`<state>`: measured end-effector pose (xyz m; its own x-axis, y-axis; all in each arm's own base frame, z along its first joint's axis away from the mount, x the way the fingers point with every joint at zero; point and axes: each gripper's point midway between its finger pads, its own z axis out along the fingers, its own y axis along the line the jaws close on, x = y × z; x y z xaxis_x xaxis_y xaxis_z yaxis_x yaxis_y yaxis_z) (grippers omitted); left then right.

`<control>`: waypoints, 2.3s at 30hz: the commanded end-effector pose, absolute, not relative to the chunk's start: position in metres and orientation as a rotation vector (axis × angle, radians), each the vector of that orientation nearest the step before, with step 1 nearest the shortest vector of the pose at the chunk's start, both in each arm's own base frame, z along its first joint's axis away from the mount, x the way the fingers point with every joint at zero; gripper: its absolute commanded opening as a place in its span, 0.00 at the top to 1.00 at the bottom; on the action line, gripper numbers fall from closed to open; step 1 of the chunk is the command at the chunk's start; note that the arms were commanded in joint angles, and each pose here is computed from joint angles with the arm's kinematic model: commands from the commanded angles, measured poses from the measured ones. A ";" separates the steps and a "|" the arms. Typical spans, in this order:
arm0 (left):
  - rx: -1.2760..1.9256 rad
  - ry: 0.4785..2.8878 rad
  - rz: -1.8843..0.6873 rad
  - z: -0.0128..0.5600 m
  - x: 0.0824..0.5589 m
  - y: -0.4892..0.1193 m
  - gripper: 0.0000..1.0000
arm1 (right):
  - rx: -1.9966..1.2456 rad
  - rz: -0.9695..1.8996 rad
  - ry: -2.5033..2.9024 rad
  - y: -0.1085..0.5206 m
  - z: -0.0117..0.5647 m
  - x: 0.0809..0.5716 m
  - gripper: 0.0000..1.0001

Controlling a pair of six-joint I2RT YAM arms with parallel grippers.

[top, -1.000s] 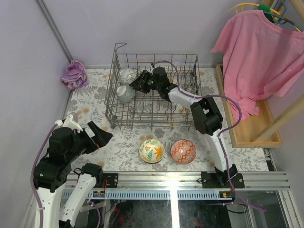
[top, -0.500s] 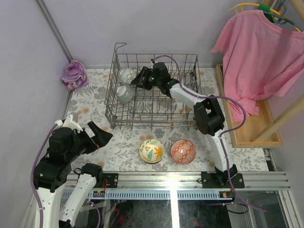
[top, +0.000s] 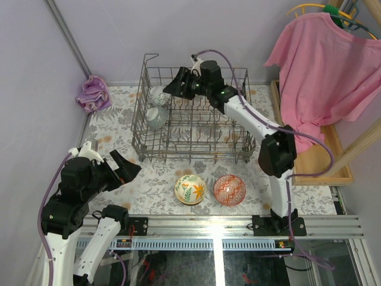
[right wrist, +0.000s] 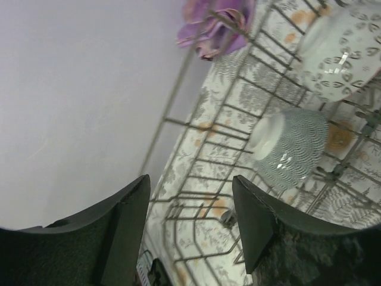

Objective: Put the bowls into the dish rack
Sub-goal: Adjust the bowl at the center of the board.

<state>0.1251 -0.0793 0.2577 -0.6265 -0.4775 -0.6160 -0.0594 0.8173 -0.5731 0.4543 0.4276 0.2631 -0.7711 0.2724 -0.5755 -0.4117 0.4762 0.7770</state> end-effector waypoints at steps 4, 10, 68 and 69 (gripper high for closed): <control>-0.320 2.174 -0.687 0.269 0.122 -0.085 0.00 | -0.372 1.362 1.924 0.380 0.367 0.368 0.27; -0.316 2.165 -0.702 0.269 0.118 -0.086 0.00 | -0.451 1.315 1.945 0.335 0.372 0.298 0.00; -0.284 2.151 -0.675 0.272 0.124 -0.085 0.00 | -1.023 0.723 2.351 0.353 0.180 0.079 0.24; -0.281 2.155 -0.680 0.271 0.126 -0.086 0.00 | -1.032 0.712 2.358 0.354 0.175 0.078 0.24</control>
<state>0.1268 -0.0741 0.2736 -0.5984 -0.4595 -0.6564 -0.0413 0.8358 -0.5474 0.0661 0.3509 0.1774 -0.6426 -0.5261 -0.5570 -0.7565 0.5512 0.3521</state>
